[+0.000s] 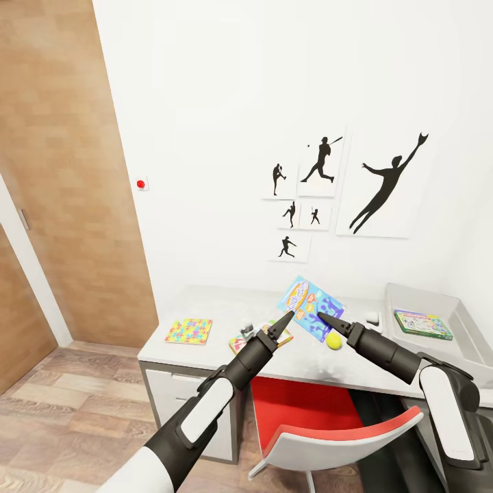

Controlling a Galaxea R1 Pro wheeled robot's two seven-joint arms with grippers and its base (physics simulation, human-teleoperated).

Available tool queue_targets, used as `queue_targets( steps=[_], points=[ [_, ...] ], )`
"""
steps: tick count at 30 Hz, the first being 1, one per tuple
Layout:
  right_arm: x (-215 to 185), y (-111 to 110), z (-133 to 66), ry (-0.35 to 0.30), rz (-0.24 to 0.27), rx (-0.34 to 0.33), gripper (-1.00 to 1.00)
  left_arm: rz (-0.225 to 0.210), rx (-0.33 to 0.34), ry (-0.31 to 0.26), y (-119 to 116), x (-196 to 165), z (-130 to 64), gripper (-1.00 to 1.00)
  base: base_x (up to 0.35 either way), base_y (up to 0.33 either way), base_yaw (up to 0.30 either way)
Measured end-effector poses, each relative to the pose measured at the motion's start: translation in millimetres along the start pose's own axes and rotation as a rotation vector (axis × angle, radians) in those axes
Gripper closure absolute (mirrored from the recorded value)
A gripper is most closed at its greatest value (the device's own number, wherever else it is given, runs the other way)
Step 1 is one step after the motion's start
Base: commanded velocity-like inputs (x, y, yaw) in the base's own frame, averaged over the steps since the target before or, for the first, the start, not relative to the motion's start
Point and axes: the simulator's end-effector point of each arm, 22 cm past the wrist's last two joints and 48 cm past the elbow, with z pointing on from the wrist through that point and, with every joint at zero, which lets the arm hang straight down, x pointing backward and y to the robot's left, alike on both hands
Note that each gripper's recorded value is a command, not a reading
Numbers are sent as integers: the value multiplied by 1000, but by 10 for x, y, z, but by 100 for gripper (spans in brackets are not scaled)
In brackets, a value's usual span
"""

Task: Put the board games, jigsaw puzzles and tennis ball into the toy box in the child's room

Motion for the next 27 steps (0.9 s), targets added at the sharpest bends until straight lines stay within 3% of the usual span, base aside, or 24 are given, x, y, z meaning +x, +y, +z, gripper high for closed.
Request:
queue_targets(
  steps=[10,20,21,26,27],
  points=[
    [-39,-22,-30,-4,-4,8,100,2,-35,0,85,-21,-10,-100,0,0,0],
    [-292,-120,-105,35,-13,52,100,-18,-293,27,656,-102,-103,-100,0,0,0],
    [-292,-122,-106,36,-13,53,100,-18,-294,27,658,-102,-103,-100,0,0,0],
    [-762,-615,-172,17,-2,187,100,-25,-392,75,848,-191,-129,-100,0,0,0],
    [-764,-605,-170,17,3,182,100,-25,-392,76,849,-191,-129,-100,0,0,0]
  ],
)
